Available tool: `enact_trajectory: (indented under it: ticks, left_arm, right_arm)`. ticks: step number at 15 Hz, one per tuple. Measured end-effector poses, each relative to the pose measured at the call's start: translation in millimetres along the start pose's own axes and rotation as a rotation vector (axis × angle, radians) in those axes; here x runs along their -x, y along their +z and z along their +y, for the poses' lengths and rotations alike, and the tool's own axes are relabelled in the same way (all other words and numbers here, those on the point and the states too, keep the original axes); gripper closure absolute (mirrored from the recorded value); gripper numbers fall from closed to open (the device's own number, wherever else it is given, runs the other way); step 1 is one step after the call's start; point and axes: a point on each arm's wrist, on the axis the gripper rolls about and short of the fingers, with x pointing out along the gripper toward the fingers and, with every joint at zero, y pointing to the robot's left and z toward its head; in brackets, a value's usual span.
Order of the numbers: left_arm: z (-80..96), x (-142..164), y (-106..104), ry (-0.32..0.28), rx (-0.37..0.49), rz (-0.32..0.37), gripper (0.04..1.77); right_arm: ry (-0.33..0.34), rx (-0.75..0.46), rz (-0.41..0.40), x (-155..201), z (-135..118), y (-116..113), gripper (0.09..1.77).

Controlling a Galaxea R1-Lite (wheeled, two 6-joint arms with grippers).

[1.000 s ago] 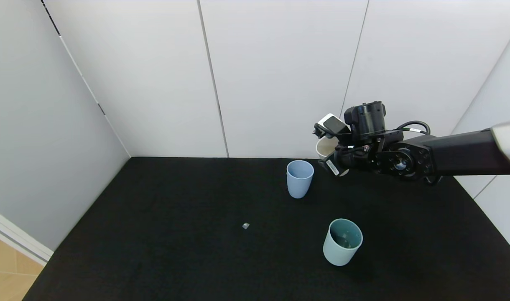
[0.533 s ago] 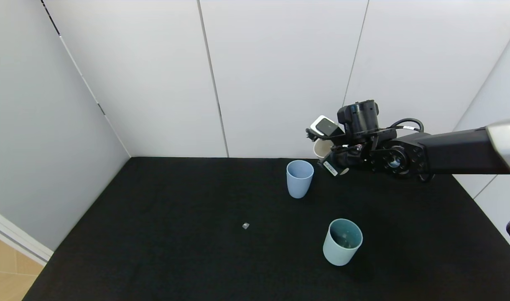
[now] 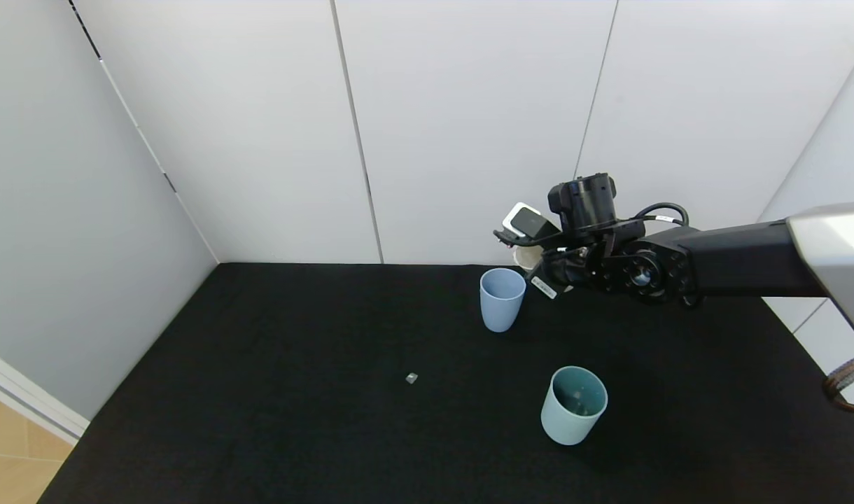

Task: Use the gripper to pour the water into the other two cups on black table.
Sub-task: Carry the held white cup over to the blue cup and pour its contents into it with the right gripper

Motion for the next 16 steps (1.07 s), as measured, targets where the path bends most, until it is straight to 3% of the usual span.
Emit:
enact_trajectory:
  ticks: [16]
  left_arm:
    - [0.0, 0.1, 0.2, 0.0, 0.0, -0.001, 0.09]
  right_arm:
    - [-0.076, 0.134, 0.027, -11.9, 1.9, 8.4, 0.58]
